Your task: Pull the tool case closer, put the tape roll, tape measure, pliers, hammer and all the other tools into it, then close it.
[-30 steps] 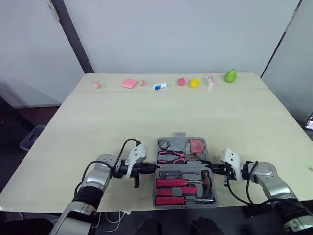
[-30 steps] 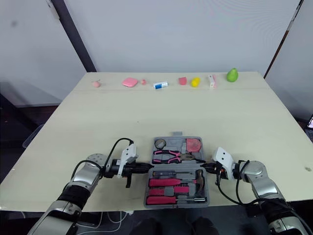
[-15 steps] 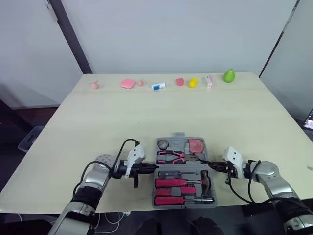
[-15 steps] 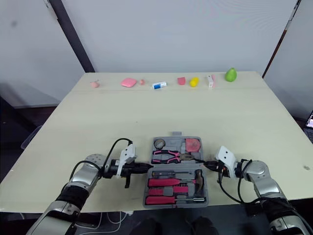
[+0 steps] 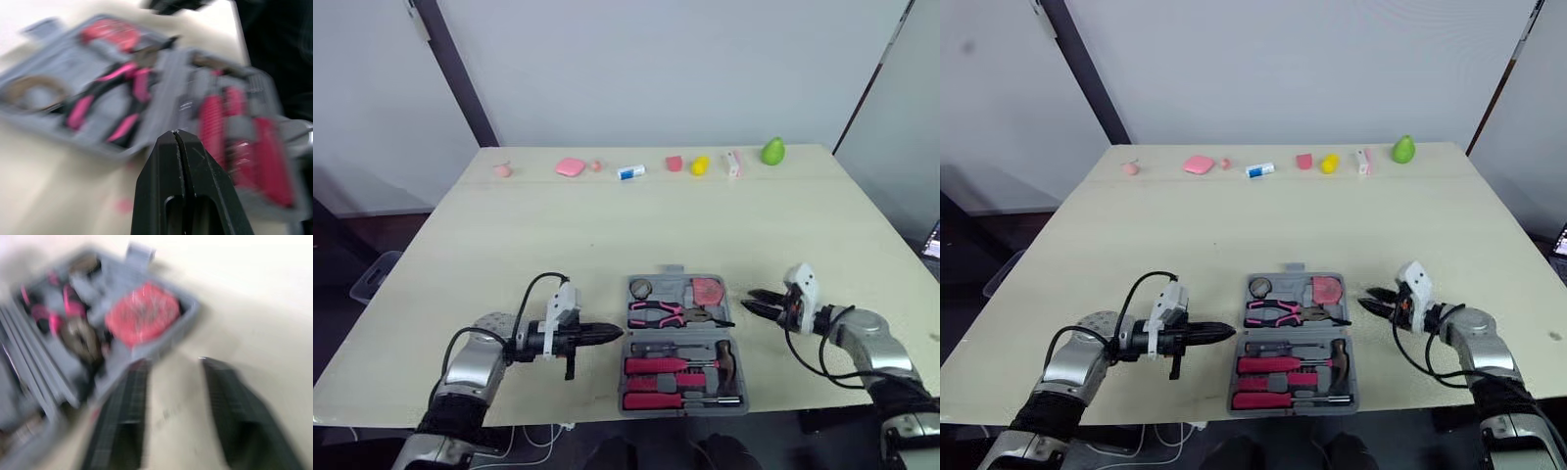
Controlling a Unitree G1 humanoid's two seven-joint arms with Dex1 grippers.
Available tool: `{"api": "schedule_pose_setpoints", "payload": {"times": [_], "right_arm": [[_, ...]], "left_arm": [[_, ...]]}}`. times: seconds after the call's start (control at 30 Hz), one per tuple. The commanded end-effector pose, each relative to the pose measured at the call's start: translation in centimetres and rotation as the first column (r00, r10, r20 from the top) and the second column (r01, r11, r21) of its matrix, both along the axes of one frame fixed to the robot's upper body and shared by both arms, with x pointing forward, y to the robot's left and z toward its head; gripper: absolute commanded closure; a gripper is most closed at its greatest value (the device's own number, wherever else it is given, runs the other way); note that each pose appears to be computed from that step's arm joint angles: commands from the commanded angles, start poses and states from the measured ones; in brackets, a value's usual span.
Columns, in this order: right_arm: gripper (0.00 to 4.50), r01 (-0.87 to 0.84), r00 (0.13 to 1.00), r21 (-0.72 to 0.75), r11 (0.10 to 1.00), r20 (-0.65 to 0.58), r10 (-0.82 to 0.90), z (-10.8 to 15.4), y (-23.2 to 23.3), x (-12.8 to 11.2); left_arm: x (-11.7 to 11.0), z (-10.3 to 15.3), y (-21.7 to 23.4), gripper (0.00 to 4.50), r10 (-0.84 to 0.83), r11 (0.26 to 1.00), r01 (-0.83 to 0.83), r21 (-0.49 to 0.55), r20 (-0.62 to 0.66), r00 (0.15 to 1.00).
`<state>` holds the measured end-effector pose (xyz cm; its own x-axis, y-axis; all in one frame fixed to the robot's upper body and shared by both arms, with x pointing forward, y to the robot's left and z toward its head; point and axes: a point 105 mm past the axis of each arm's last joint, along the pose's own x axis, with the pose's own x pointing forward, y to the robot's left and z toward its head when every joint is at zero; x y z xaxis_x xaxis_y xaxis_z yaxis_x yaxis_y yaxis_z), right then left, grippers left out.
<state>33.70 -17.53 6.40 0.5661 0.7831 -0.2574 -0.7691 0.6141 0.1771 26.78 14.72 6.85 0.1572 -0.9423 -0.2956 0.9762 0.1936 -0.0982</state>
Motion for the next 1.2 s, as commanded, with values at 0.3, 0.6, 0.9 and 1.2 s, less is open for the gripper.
{"api": "schedule_pose_setpoints", "payload": {"times": [0.3,0.6,0.9,1.2], "right_arm": [[0.04,-0.013,0.968,0.039,0.999,-0.249,0.022,0.0,1.9,3.1],[0.04,-0.067,0.892,0.162,0.984,-0.433,0.132,-0.6,5.9,3.7],[0.04,-0.14,0.903,0.378,0.915,-0.331,0.275,1.9,8.8,4.0],[0.04,-0.375,0.856,0.448,0.812,-0.169,0.489,5.5,7.9,2.2]], "left_arm": [[-3.1,-3.3,-4.0,4.5,-0.2,0.969,0.208,0.132,-0.069,0.977],[-3.1,-6.0,-3.7,4.5,-0.197,0.948,0.208,0.242,-0.069,0.978],[-3.5,-6.0,-3.5,4.5,-0.17,0.96,0.183,0.211,-0.08,0.982],[-3.0,-2.0,-3.1,4.5,-0.063,0.998,0.063,0.023,-0.012,0.998]]}}
